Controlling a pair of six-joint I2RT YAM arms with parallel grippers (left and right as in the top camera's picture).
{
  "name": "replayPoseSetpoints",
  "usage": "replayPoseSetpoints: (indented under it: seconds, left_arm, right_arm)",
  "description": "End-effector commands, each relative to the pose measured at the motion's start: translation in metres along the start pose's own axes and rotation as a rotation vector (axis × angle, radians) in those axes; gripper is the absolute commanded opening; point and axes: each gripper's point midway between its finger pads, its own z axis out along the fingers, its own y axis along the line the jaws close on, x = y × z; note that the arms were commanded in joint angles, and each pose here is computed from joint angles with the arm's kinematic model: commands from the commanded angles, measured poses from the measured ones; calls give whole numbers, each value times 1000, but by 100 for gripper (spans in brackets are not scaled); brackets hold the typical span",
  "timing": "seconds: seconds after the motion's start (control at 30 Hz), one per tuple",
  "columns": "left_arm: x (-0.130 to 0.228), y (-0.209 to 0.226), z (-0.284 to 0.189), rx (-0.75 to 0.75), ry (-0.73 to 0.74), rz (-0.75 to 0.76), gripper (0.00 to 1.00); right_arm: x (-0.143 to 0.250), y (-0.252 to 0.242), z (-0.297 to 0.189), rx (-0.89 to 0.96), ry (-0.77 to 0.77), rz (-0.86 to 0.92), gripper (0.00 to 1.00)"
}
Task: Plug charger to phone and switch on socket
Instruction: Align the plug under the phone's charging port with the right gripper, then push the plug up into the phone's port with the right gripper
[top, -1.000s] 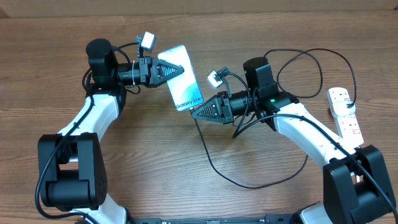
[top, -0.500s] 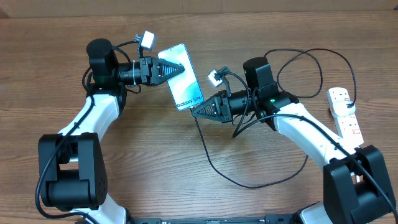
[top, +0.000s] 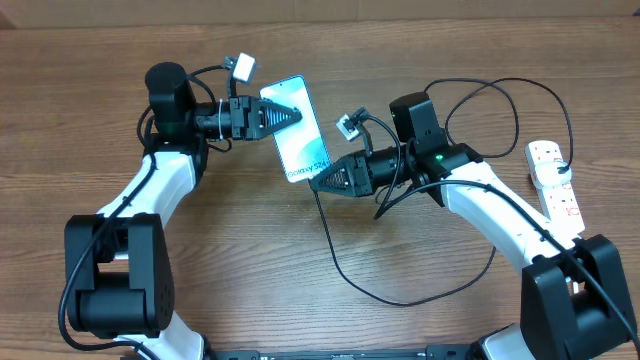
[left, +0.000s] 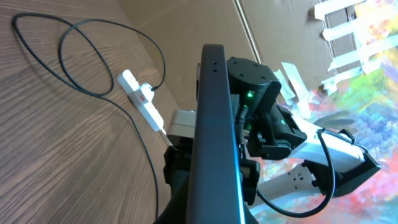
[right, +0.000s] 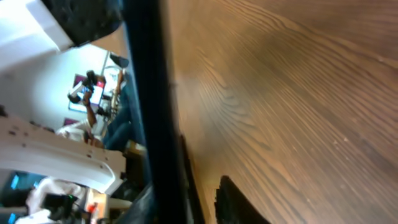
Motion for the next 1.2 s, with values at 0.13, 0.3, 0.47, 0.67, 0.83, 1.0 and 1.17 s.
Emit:
replayPoseSetpoints:
  seconds: [0.13, 0.3, 0.47, 0.67, 0.83, 1.0, 1.17]
  left_arm:
    - [-3, 5, 3, -19, -22, 23, 4]
    - [-9, 20, 2, -75, -81, -48, 4]
    - [-5, 59, -3, -214, -172, -293, 4]
    - [8, 67, -3, -236, -149, -334, 4]
    - [12, 59, -1, -197, -113, -299, 4]
    - [13, 59, -1, -195, -106, -272, 4]
    - [16, 54, 2, -169, -83, -244, 4]
  right_arm:
    - [-16, 34, -35, 39, -77, -56, 56]
    - [-18, 38, -64, 157, -143, -62, 98]
    - [0, 17, -84, 478, -155, -37, 100]
    - [25, -9, -71, 760, -75, -79, 100]
    - [43, -16, -30, 767, 25, -143, 100]
    - [33, -25, -19, 850, -3, -209, 96]
    - [21, -30, -19, 877, -45, -231, 68]
